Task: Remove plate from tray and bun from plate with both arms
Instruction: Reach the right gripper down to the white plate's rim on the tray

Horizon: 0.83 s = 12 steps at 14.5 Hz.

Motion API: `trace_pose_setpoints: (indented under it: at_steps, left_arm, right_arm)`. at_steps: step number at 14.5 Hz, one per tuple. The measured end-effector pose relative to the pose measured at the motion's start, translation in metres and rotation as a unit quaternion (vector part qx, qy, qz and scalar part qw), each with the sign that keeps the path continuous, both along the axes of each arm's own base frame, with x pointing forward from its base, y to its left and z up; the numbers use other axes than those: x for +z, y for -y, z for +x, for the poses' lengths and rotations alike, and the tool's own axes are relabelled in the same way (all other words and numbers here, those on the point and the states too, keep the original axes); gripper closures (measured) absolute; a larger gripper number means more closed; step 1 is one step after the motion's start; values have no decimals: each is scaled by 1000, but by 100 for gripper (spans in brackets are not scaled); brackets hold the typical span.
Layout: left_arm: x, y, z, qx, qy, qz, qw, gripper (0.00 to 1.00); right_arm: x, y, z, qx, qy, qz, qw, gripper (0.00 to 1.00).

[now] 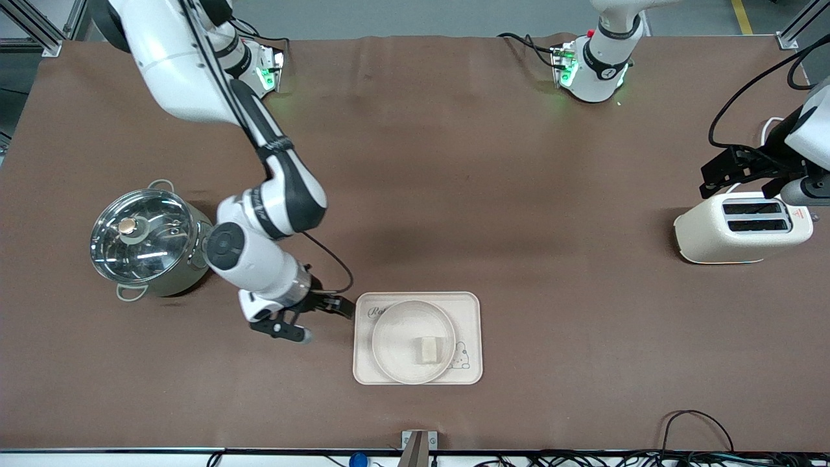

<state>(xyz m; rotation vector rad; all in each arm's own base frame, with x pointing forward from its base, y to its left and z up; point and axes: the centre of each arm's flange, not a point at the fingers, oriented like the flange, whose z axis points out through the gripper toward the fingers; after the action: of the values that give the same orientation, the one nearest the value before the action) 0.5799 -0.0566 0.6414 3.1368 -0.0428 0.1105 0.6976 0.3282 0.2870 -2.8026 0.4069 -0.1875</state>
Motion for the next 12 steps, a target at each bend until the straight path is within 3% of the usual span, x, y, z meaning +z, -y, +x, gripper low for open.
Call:
trace_pose_setpoints:
  at_steps: [2,7,9,10,12]
  left_arm:
    - [0,0,0,0,0,0,1000,0]
    - [0,0,0,0,0,0,1000,0]
    - [0,0,0,0,0,0,1000,0]
    - [0,0,0,0,0,0,1000,0]
    - [0,0,0,0,0,0,1000,0]
  right_arm:
    - [-22,-26,4,-11,22,15,1000,0]
    - [-70,-39,18,-22,48,31,998,7]
    - [-80,-36,21,-26,53,33,998,25]
    - [-82,-36,21,-27,54,33,998,25]
    - [-86,-37,22,-25,54,32,998,42]
